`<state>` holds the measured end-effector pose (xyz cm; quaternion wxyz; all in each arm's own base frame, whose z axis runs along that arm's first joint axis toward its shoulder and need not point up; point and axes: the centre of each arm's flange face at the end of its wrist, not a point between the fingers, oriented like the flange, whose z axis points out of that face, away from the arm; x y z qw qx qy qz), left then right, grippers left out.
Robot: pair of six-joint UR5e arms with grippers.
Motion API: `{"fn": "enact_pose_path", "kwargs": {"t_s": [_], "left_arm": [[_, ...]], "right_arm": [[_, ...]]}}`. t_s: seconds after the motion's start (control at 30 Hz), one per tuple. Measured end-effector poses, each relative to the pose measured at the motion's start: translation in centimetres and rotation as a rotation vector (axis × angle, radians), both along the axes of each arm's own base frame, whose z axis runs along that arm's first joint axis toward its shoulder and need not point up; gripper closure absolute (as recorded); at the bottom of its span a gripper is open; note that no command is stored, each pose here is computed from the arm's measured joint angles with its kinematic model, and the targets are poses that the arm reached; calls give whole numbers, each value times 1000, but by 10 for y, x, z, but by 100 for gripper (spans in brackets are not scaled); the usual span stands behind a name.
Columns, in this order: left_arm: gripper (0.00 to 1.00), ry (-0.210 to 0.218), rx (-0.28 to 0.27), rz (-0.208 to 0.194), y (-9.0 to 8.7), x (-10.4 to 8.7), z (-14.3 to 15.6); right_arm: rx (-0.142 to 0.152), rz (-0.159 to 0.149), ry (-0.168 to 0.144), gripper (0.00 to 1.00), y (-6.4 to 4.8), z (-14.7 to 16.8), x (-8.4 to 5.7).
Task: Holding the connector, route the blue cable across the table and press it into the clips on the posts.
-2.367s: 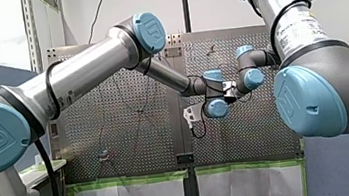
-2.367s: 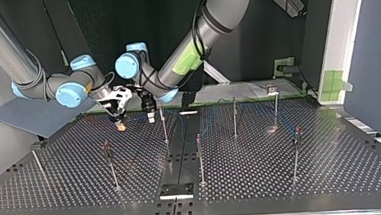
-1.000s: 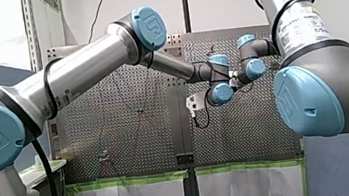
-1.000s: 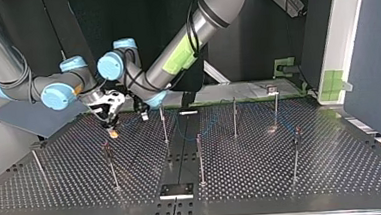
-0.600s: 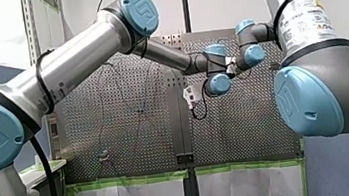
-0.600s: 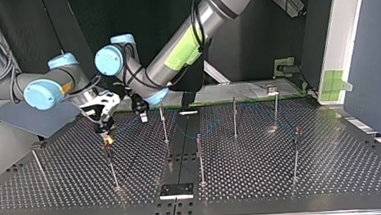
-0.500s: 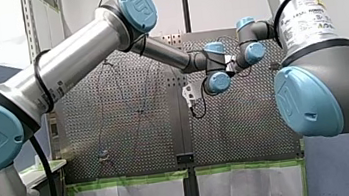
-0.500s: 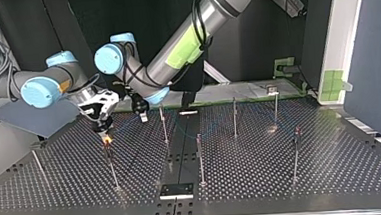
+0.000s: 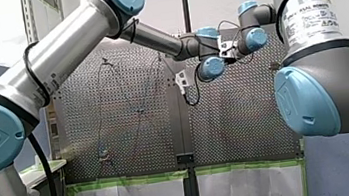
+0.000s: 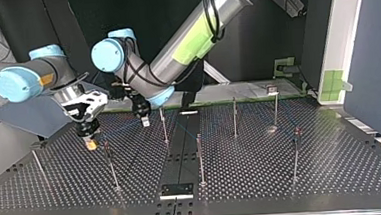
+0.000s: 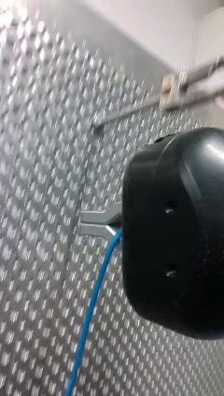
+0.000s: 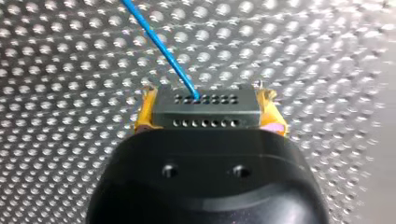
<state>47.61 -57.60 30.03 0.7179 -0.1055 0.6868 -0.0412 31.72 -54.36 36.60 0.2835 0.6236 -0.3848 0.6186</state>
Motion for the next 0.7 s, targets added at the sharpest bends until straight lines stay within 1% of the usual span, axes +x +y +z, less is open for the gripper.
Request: {"fn": "enact_pose_path", "kwargs": {"t_s": [0.17, 0.2, 0.3, 0.4, 0.5, 0.6, 0.7], "left_arm": [[100, -59, -26, -33, 0, 0, 37], [100, -73, -36, -43, -1, -1, 46], [100, -100, -49, -70, -4, -7, 63], [100, -109, -48, -87, -7, -11, 69], [100, -112, -45, -97, -7, -9, 70], [100, -114, -43, -110, -6, -6, 71], [100, -114, -40, -117, -4, -3, 72]], "right_arm": [[-4, -8, -4, 100, 0, 4, -4], [-3, -9, -5, 100, 0, 4, -5], [-3, -10, -5, 100, 0, 4, -5], [-6, -10, -6, 100, 1, 5, -6], [-10, -11, -9, 100, 1, 7, -6], [-17, -12, -17, 100, 0, 11, -7], [-25, -10, -32, 100, 1, 19, -8]]}}
